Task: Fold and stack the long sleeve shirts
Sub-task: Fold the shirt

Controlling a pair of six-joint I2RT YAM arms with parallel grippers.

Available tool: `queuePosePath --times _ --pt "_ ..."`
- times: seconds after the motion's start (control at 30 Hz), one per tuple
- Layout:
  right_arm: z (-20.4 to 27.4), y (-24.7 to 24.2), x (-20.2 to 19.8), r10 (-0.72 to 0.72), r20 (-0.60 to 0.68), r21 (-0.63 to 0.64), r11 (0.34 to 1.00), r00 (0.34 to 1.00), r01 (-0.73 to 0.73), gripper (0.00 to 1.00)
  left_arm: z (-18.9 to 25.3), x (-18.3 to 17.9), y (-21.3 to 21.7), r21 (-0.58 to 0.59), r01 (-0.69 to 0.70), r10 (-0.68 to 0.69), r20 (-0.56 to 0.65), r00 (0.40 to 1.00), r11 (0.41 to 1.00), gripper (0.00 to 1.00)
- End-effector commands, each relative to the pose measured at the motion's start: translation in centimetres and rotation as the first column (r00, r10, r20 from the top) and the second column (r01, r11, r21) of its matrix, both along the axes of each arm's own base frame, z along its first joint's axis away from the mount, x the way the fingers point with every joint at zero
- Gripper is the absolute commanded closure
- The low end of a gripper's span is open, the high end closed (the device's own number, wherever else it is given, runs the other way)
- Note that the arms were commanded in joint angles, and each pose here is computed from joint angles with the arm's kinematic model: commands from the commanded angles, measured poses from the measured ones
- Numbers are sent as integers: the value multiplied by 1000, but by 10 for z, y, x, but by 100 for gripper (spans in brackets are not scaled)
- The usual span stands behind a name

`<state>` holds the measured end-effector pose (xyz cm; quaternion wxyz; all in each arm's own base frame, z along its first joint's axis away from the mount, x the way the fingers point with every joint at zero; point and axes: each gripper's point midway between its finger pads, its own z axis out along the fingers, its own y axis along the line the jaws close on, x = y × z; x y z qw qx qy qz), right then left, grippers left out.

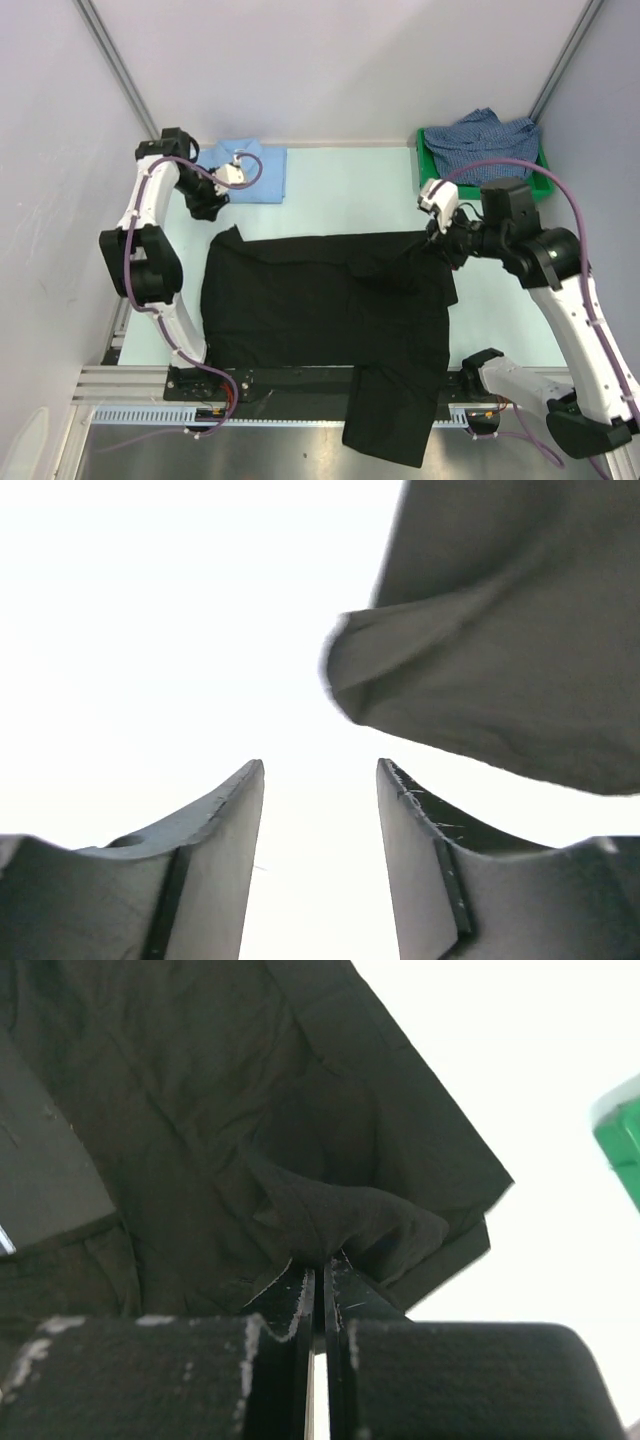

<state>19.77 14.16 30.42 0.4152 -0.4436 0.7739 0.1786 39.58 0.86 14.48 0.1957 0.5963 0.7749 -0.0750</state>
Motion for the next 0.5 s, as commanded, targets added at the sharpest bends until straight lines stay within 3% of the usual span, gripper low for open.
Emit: queuePosePath --times 0.0,0.07,0.27,0.47 --pt "12 23 36 8 29 107 994 1000 -11 100 -1 12 -27 -131 -117 107 -81 991 985 44" --pt "2 24 53 -3 -14 115 993 1000 5 100 1 28 -29 -148 -134 127 -60 990 980 44" --pt "-27 25 92 2 -110 135 991 994 13 100 -44 41 -51 -127 -196 172 -184 968 972 43" --pt "-58 26 106 -12 -191 123 992 982 36 100 -84 5 -24 101 -140 162 -260 952 985 49"
